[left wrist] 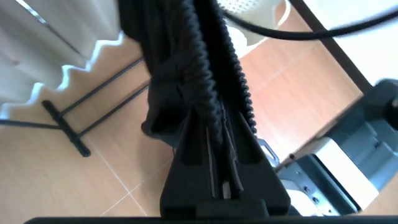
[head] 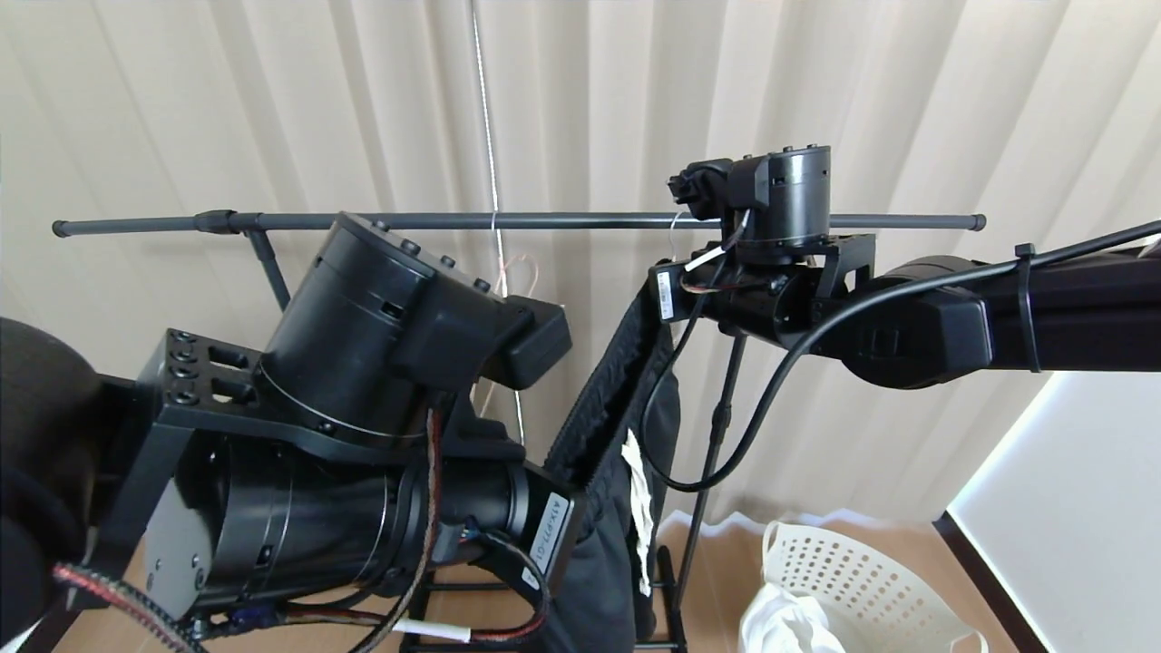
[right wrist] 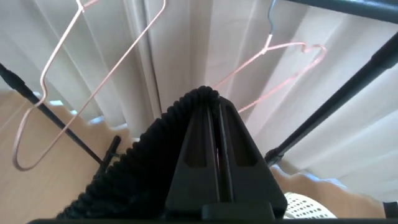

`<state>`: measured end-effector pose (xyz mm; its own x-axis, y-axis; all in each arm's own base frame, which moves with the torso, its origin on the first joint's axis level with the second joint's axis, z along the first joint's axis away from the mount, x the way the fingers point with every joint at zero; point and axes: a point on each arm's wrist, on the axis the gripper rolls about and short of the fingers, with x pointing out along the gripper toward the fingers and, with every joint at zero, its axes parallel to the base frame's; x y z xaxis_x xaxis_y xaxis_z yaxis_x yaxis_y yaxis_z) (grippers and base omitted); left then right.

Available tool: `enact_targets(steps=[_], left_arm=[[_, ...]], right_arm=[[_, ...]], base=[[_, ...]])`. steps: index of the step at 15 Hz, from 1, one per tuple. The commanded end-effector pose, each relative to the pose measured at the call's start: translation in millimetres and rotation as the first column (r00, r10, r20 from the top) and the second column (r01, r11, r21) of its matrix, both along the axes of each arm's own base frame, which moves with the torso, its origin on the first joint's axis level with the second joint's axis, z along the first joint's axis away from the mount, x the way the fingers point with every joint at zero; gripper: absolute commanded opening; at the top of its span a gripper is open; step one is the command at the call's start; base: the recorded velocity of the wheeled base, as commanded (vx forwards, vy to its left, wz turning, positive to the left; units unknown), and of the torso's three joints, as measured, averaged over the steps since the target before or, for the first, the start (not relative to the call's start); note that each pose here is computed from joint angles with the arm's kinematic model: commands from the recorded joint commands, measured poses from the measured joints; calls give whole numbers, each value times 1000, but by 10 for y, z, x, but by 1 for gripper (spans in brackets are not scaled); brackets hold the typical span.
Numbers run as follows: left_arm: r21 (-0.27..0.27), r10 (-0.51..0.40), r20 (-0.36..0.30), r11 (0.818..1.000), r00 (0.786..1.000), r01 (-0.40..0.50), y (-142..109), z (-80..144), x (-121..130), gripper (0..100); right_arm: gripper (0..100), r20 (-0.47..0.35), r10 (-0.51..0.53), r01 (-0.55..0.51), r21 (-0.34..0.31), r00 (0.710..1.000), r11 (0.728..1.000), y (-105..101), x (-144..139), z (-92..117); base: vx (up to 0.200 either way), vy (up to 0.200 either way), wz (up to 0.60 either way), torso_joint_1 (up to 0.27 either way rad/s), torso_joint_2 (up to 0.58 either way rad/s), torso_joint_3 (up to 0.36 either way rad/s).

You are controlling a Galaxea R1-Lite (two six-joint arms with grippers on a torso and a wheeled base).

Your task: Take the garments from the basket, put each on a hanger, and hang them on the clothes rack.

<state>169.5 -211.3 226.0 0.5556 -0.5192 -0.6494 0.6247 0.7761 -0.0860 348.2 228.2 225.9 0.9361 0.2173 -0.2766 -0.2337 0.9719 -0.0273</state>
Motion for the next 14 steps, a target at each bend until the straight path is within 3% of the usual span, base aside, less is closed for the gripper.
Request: enact_targets(steps=[1,2,4,5,8,11,13,14], left_arm=[[10,123,25,992,992,-123,170,18,197,0],[3,213,55,977,975,-214,279,84,348,0],[-18,271,76,962,959,-271,354,162,496,0],[-27,324,84,946,942,-323,394,185,690,0],[-41,365,78,931,928,-363,328,167,943,0],[-105,394,75,917,916,-385,161,233,1182,0],[-130,396,80,914,915,-385,97,277,1245,0],[-150,398,86,912,913,-383,82,324,1248,0]], right_arm=[[0,12,-8,8,13,1000,1000,-202,-209,169],[0,-2,-24,24,1,1000,1000,-360,-345,191],[0,-32,-61,60,-24,998,998,-542,-435,132],[0,-57,-68,66,-39,996,997,-669,-618,81],[0,-79,-80,76,-52,994,996,-858,-872,38],[0,-128,-72,62,-79,989,995,-971,-1133,-19],[0,-163,-86,79,-53,983,995,-980,-1156,-52],[100,-170,-88,79,-57,981,995,-995,-1181,-76]], base=[[0,0,0,0,0,0],[0,0,0,0,0,0],[0,0,0,0,0,0],[0,0,0,0,0,0],[0,0,0,0,0,0],[0,0,0,0,0,0],[0,0,0,0,0,0],[0,0,0,0,0,0]])
